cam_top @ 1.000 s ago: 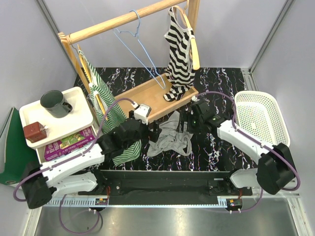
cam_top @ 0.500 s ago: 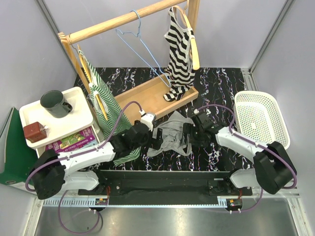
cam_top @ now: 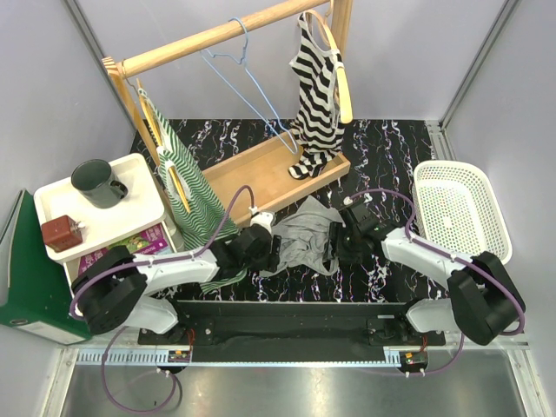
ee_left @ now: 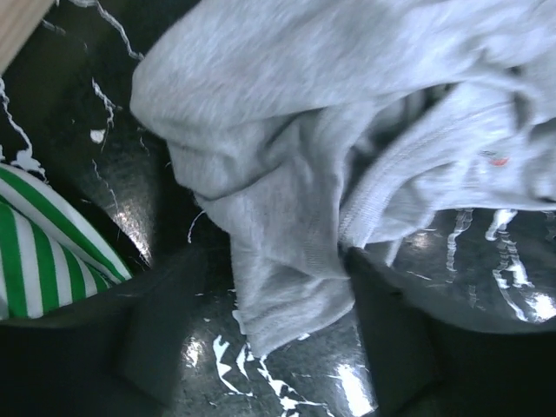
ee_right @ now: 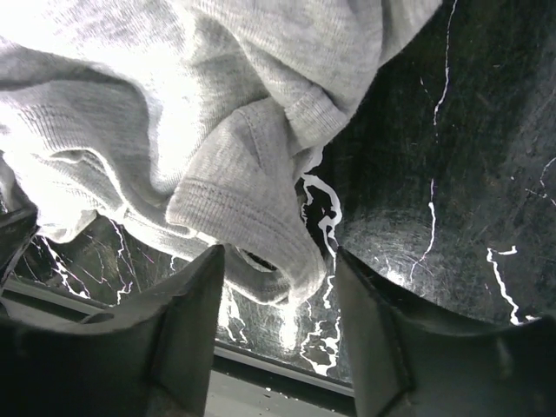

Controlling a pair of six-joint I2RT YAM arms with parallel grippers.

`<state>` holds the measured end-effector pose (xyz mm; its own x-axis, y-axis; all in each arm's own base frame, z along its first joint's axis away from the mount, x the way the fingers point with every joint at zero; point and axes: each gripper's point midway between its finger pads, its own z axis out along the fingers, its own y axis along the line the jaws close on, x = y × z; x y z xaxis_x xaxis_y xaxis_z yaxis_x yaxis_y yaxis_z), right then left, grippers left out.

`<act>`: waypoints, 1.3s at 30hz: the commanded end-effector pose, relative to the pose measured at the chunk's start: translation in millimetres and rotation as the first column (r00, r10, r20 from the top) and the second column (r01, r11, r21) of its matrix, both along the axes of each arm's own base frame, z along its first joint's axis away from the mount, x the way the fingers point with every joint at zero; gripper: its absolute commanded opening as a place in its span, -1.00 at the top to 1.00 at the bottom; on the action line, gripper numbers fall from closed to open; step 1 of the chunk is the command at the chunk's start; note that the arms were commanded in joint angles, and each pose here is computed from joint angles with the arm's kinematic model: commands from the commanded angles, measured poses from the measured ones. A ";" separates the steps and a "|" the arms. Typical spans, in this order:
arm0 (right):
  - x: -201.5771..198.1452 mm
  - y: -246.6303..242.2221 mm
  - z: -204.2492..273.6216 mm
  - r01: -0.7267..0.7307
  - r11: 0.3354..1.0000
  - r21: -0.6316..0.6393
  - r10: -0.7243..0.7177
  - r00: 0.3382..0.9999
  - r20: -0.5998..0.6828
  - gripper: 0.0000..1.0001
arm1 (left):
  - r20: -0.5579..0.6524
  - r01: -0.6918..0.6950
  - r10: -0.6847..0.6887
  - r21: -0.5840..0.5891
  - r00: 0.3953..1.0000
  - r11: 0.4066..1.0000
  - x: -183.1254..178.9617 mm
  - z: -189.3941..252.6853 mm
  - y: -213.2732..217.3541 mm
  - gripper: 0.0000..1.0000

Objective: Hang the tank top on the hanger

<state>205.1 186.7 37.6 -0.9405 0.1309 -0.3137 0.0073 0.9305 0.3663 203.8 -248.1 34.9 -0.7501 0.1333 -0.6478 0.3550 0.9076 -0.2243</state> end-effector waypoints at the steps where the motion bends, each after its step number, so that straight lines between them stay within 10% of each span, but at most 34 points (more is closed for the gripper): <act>1: 8.4 8.2 1.4 -0.002 0.999 0.033 0.001 1.000 0.024 -0.03 | 0.043 -0.030 0.033 -0.066 0.999 0.997 14.8 12.9 -16.8 -0.05; 4: 12.0 10.5 1.4 -0.001 0.999 0.035 0.000 1.000 0.031 0.55 | 0.055 -0.025 0.030 -0.089 0.998 0.996 18.8 18.5 -23.2 0.54; 8: 27.7 12.4 19.4 0.020 0.999 0.042 -0.024 0.995 0.098 0.73 | 0.113 -0.022 0.031 -0.073 0.993 0.997 31.3 38.2 -25.8 1.00; 18: 77.6 -66.0 138.2 0.202 0.947 -0.251 -0.075 0.896 0.438 0.70 | 0.443 -0.101 0.057 0.076 0.895 0.992 85.2 166.7 0.6 1.00; 31: 96.6 -143.2 367.4 0.478 0.864 -0.155 -0.132 0.514 0.848 0.67 | 0.725 -0.229 0.111 0.067 0.680 0.971 119.7 335.4 30.8 0.85; 39: 94.0 -149.6 370.3 0.493 0.855 -0.161 -0.127 0.500 0.857 0.64 | 0.783 -0.230 0.101 0.055 0.614 0.972 117.1 372.0 42.6 0.78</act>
<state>301.4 45.5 415.9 -0.1730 0.0994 -0.9799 0.1741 0.9823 0.0689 324.4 -223.4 377.0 -0.0781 0.1953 -0.9776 0.2152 0.9608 0.1747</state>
